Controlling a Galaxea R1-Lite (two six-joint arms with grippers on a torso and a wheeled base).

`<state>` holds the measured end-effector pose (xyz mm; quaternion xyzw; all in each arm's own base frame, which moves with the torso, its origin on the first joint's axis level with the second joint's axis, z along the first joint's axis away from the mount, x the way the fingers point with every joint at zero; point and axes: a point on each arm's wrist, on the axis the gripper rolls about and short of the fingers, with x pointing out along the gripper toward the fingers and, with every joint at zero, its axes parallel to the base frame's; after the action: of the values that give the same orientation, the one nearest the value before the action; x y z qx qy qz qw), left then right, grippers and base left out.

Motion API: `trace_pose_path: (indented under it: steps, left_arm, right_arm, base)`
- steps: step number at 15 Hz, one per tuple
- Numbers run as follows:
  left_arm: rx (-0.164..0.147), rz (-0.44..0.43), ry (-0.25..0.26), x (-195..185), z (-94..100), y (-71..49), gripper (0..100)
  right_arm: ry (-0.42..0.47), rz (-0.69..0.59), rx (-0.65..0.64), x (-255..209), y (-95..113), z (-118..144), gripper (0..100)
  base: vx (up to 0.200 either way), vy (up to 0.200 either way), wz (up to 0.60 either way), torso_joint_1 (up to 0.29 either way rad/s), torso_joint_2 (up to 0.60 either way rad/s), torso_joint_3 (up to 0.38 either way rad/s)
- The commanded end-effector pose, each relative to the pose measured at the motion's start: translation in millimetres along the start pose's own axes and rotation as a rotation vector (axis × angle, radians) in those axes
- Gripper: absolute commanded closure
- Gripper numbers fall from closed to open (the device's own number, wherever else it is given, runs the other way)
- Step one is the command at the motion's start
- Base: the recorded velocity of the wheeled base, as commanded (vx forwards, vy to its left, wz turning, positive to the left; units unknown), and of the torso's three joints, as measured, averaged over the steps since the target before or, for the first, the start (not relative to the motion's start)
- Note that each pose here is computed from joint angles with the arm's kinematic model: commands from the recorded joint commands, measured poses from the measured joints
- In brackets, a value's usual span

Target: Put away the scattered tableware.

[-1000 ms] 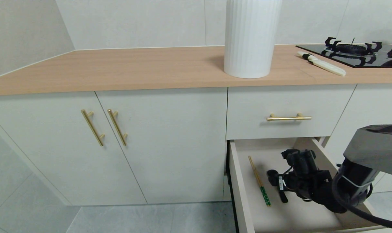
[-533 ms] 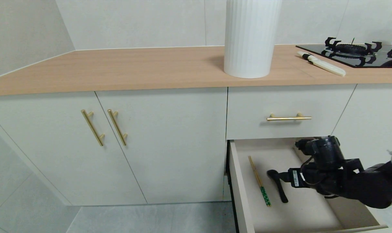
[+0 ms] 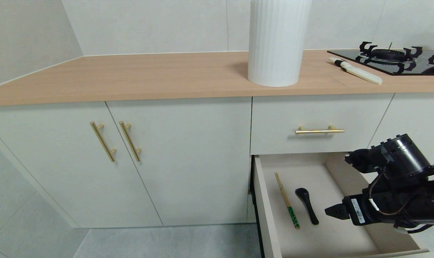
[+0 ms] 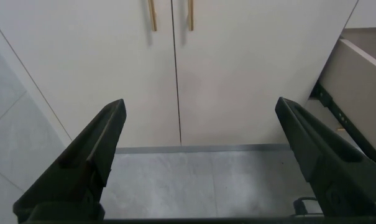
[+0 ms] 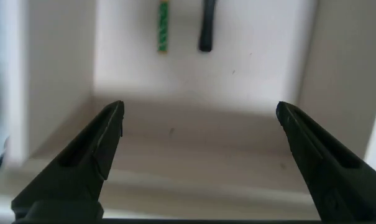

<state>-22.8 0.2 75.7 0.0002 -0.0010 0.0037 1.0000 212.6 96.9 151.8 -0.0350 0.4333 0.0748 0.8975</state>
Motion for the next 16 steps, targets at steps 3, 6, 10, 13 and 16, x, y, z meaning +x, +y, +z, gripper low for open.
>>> trace_pose_path:
  steps: [3,6,10,13,16]
  left_arm:
    - [-0.002,0.0,-0.001,0.0,0.1,0.0,0]
    - [-0.002,0.0,-0.001,0.0,0.1,0.0,0]
    - [-0.002,0.0,-0.001,0.0,0.1,0.0,0]
    - [-0.002,0.0,-0.001,0.0,0.1,0.0,0]
    - [-0.002,0.0,-0.001,0.0,0.1,0.0,0]
  right_arm:
    - [-0.027,0.013,-0.005,-11.8,0.2,-0.3,0]
    - [-0.017,0.012,-0.011,-10.4,0.7,-2.3,0]
    - [0.024,0.014,-0.034,-3.2,4.7,-9.3,0]
    - [0.062,0.013,-0.096,1.4,6.0,-18.0,0]
    - [0.103,0.033,-0.165,1.8,14.6,-30.8,0]
  base:
    - [-0.133,0.0,0.0,0.003,0.0,0.002]
    - [-0.2,0.0,0.0,0.001,0.0,0.001]
    - [-0.05,0.0,0.0,0.001,0.0,0.002]
    - [0.0,0.0,0.0,0.0,0.0,0.0]
    - [0.0,0.0,0.0,0.0,0.0,0.0]
